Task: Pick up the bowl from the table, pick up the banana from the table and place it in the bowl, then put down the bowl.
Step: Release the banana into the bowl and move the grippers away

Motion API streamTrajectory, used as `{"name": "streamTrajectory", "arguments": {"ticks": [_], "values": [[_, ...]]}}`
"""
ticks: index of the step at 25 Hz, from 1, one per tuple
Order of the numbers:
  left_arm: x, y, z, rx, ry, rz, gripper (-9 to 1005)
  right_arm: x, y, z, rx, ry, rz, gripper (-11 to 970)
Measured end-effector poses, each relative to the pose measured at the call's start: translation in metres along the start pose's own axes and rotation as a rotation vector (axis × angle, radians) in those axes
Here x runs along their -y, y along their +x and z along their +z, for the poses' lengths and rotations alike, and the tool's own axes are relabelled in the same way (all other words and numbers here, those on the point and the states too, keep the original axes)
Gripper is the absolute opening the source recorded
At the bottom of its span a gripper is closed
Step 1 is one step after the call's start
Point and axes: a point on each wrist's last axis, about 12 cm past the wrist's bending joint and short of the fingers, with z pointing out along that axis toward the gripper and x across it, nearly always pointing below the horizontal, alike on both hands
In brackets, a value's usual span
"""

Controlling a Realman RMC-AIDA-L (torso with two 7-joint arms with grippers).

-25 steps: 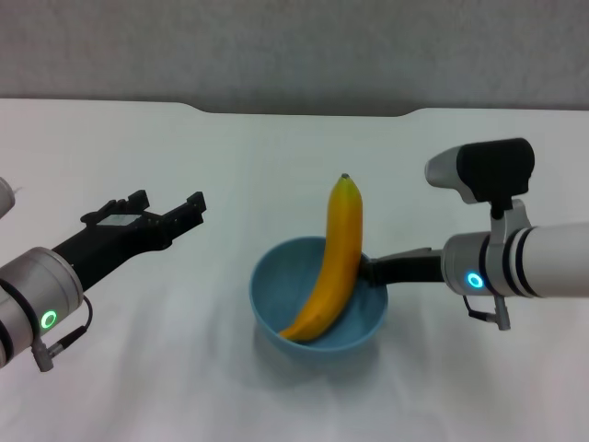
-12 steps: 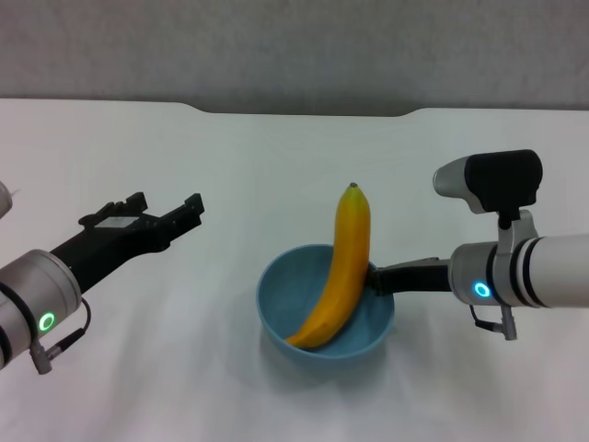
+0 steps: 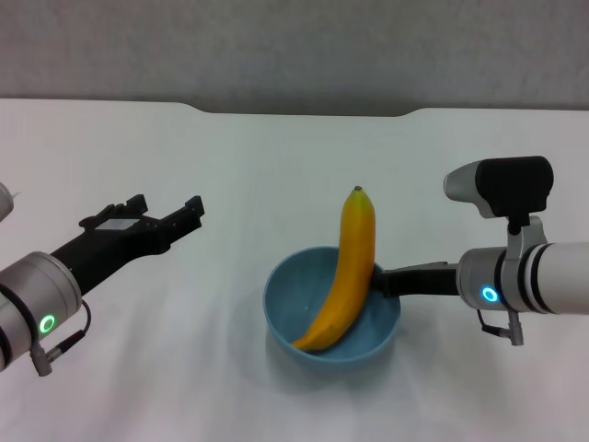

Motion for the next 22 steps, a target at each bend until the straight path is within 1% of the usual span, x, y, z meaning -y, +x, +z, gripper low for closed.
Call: {"name": "streamTrajectory", "arguments": {"ticks": [4,10,13,14,18,19,22], "values": [[0.0,0.0,0.0,0.0,0.0,-0.004,910,-0.001,0.0,-0.003,0.017,-0.006,0.001,53],[-0.001,0.002,-0.001,-0.004,-0.004,-0.008,910,-0.006,0.0,-0.009,0.058,-0.022,-0.025,256],[-0.003,0.002,-0.002,-0.003,-0.009,-0.01,910,-0.008,0.001,-0.016,0.09,-0.031,-0.027,487],[-0.004,0.002,-0.003,-0.002,-0.013,-0.011,910,-0.008,0.002,-0.021,0.11,-0.035,-0.019,536],[-0.008,0.003,-0.005,-0.001,-0.026,-0.017,910,-0.006,0.005,-0.028,0.131,-0.037,-0.006,731],[-0.009,0.002,-0.006,0.001,-0.029,-0.018,910,-0.004,0.006,-0.032,0.141,-0.03,-0.002,747],[-0.01,0.003,-0.007,0.002,-0.036,-0.022,910,-0.002,0.008,-0.036,0.15,-0.021,-0.015,793]]}}
